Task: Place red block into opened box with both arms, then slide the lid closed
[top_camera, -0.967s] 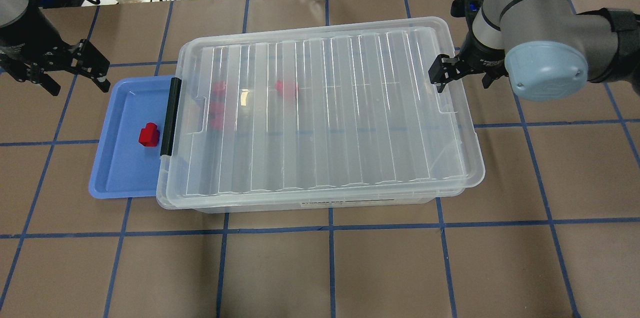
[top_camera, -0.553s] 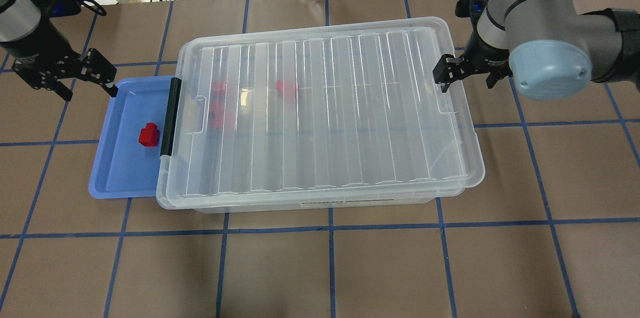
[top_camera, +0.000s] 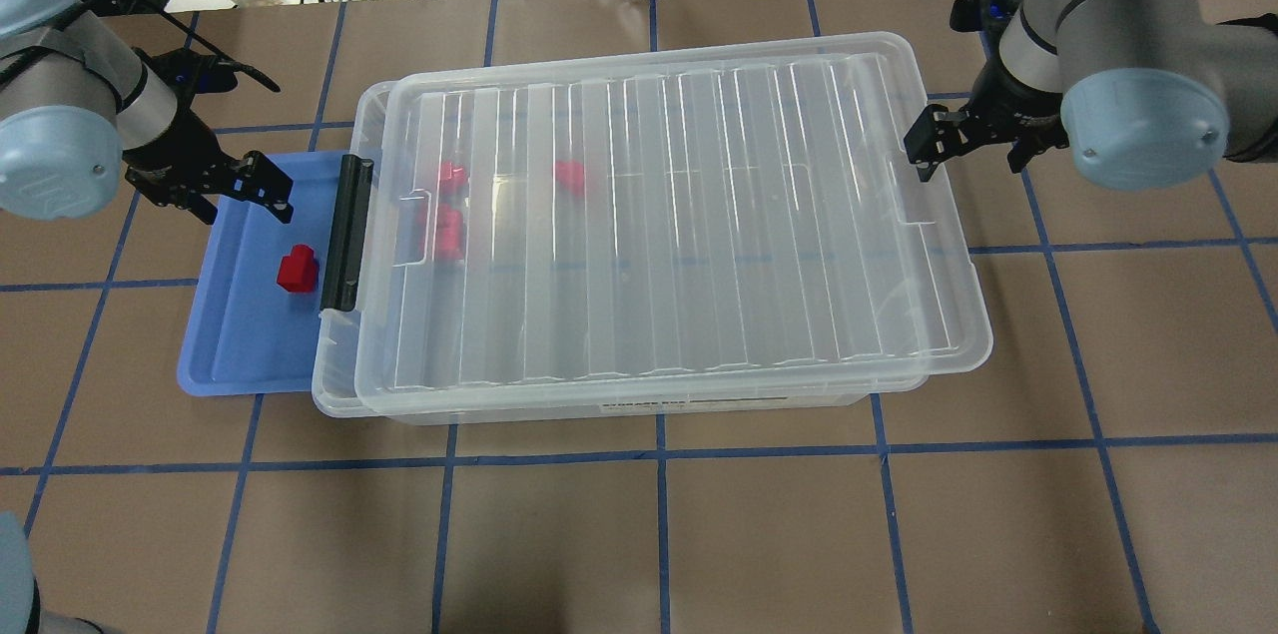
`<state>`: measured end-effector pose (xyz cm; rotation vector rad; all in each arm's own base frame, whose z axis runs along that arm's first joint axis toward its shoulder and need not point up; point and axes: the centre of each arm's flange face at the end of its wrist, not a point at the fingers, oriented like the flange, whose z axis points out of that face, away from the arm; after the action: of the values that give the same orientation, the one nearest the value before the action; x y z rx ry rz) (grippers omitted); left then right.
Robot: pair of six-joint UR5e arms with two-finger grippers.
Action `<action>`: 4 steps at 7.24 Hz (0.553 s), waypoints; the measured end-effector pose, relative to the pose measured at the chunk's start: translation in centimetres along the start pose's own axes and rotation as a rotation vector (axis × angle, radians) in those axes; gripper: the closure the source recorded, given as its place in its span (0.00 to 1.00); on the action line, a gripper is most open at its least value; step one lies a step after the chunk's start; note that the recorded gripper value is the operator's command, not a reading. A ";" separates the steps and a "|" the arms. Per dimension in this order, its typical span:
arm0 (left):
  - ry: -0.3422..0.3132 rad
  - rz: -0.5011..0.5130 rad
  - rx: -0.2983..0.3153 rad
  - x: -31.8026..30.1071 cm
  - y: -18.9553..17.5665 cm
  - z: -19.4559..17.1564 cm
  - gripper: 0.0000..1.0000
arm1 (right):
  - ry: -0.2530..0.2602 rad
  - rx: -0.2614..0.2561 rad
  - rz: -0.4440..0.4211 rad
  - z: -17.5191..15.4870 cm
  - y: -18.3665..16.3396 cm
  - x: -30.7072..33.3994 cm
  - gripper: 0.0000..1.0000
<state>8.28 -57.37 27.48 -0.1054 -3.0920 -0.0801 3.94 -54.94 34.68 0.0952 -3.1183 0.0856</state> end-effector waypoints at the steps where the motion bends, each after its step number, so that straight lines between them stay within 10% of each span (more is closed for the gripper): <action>1: 0.010 0.002 -0.023 -0.3 -0.3 1.8 0.00 | 0.000 0.001 -0.005 -0.1 0.0 1.0 0.00; 4: 0.030 0.001 -0.071 -0.8 -0.9 5.6 0.00 | 0.005 0.003 -0.002 -0.4 -0.1 3.2 0.00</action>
<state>8.76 -58.04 21.77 -0.1065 -3.0592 -0.1898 0.74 -55.19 35.13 0.0981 -3.1132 0.0905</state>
